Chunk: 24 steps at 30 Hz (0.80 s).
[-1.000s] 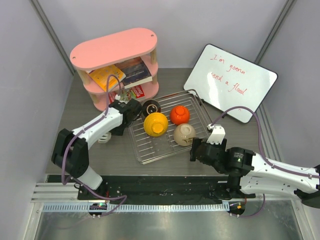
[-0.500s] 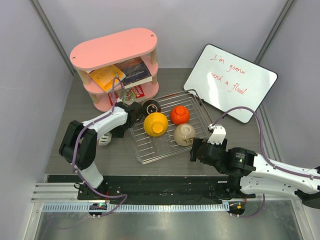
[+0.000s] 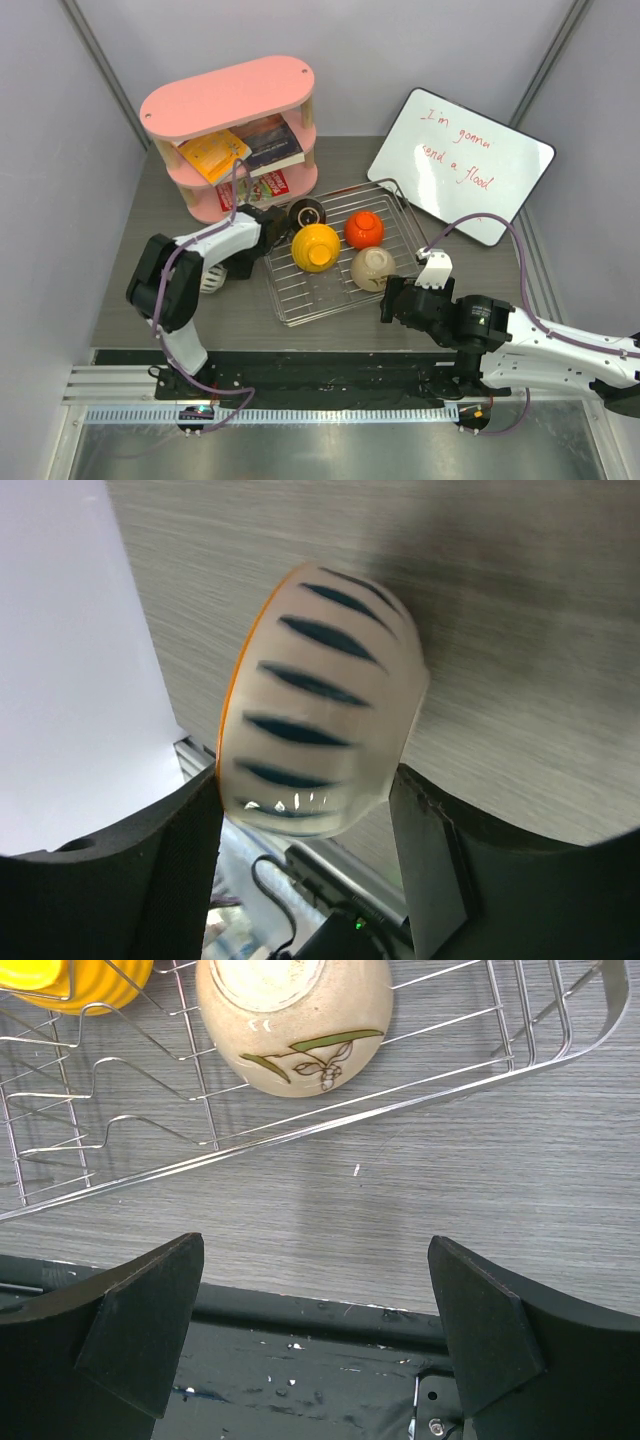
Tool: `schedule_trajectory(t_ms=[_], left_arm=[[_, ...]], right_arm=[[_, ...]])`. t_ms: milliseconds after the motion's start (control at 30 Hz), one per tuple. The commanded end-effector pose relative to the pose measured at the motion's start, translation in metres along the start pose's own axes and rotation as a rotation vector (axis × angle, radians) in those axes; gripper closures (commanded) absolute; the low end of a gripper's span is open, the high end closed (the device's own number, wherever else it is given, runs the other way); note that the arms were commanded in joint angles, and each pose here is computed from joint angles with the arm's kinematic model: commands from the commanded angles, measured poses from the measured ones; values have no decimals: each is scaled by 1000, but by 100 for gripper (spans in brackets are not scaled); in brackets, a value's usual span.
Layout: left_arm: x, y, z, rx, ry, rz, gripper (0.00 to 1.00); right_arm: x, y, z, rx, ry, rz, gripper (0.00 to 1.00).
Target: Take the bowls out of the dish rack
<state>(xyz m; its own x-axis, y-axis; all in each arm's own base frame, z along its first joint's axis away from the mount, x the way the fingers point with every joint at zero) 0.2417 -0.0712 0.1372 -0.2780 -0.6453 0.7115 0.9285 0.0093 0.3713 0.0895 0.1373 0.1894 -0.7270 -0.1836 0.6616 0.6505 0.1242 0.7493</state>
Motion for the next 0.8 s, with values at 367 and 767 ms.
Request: schedule_trajectory(t_ms=[367, 767], left_arm=[[8, -14, -18, -74, -119, 74, 24], [47, -15, 13, 35, -273, 62, 23]], right_arm=[[7, 16, 3, -27, 7, -46, 0], [4, 12, 2, -29, -6, -37, 0]])
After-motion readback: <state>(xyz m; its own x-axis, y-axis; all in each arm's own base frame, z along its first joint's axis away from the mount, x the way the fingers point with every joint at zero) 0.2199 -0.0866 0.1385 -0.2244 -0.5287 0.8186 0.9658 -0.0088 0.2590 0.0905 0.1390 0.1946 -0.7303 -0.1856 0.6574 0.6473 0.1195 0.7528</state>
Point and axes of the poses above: each gripper's point midway between its finger pads, its own x axis back along the fingers, its own z axis along the line the jaws close on, y = z × x, the point moved 7 cm from there along x, back along the fingers, and after that the axes turned 15 degrees about x, right-handed, at the moved point
